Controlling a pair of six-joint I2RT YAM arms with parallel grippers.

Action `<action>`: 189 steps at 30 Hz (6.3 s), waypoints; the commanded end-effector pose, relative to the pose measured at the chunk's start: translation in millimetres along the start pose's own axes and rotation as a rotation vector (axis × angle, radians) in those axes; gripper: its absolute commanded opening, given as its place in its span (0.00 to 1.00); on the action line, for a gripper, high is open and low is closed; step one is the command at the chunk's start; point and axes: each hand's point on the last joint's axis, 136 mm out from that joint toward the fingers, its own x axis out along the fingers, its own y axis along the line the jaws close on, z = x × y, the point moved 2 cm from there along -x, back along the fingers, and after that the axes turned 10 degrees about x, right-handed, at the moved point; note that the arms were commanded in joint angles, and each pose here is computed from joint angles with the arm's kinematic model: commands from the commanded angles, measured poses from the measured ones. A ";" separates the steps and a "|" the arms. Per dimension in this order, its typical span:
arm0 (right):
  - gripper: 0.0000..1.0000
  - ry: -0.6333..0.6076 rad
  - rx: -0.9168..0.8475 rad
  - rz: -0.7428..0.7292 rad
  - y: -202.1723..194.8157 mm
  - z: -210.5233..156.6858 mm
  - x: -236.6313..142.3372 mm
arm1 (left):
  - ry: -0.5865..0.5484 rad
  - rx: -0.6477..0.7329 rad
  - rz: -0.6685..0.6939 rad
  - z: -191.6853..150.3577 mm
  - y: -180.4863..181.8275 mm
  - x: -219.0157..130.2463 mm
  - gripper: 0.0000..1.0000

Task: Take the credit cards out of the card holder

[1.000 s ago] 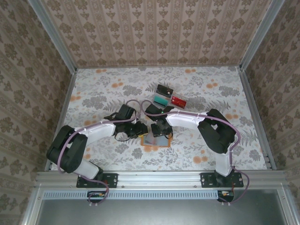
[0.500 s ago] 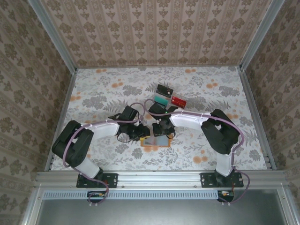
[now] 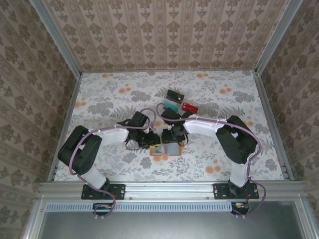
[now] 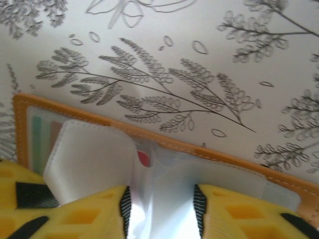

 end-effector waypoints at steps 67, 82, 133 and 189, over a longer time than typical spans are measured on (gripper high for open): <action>0.37 -0.040 0.017 0.229 -8.2 10.6 -7.9 | 0.031 0.059 -0.035 19.7 0.4 7.2 0.33; 0.36 -0.064 0.078 0.279 -13.4 14.7 -16.4 | 0.022 0.129 -0.132 26.2 -28.5 4.2 0.26; 0.40 -0.093 -0.199 0.108 32.7 -26.5 -48.2 | -0.219 -0.078 -0.067 30.3 5.6 -49.1 0.28; 0.32 0.048 0.012 0.000 -26.3 -30.4 17.8 | -0.086 -0.057 -0.094 9.7 -9.3 5.1 0.26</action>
